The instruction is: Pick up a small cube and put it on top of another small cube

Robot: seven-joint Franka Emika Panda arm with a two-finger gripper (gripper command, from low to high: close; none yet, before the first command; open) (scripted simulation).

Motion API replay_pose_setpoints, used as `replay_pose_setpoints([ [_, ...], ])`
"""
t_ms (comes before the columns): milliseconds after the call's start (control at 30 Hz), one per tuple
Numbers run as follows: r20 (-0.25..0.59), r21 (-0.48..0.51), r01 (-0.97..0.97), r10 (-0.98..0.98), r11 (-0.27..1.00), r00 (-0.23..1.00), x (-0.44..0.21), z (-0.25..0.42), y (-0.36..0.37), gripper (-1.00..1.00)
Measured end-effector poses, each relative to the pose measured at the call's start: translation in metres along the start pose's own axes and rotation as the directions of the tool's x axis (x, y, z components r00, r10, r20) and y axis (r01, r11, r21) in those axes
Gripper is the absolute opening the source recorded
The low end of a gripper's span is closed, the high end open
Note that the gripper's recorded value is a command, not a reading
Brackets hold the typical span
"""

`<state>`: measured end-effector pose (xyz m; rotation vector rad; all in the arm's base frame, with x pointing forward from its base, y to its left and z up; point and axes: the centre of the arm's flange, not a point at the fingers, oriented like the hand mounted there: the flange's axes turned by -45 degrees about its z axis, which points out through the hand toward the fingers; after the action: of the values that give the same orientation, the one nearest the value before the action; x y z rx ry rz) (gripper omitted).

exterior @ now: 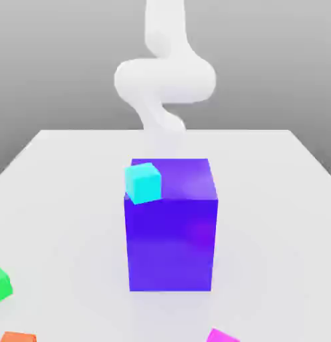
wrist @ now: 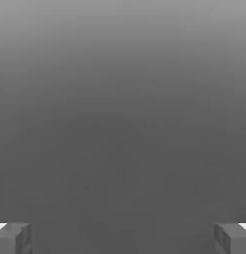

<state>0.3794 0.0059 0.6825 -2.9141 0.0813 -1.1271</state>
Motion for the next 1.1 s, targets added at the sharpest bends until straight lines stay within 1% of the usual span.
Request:
replay_pose_setpoints([
  [233,0.172,-0.035,-0.107,0.112,0.994,0.979,-0.005,0.125,-0.018,0.00],
  [500,0.346,-0.111,-0.208,0.234,0.972,0.909,-0.047,0.260,-0.037,0.00],
  [700,0.459,-0.186,-0.264,0.321,0.946,0.828,-0.104,0.352,-0.053,0.00],
  [900,0.551,-0.279,-0.306,0.412,0.910,0.726,-0.178,0.432,-0.065,0.00],
  [967,0.576,-0.312,-0.314,0.441,0.897,0.688,-0.207,0.455,-0.069,0.00],
  [1100,0.587,-0.327,-0.318,0.455,0.890,0.670,-0.249,0.499,-0.070,0.00],
])
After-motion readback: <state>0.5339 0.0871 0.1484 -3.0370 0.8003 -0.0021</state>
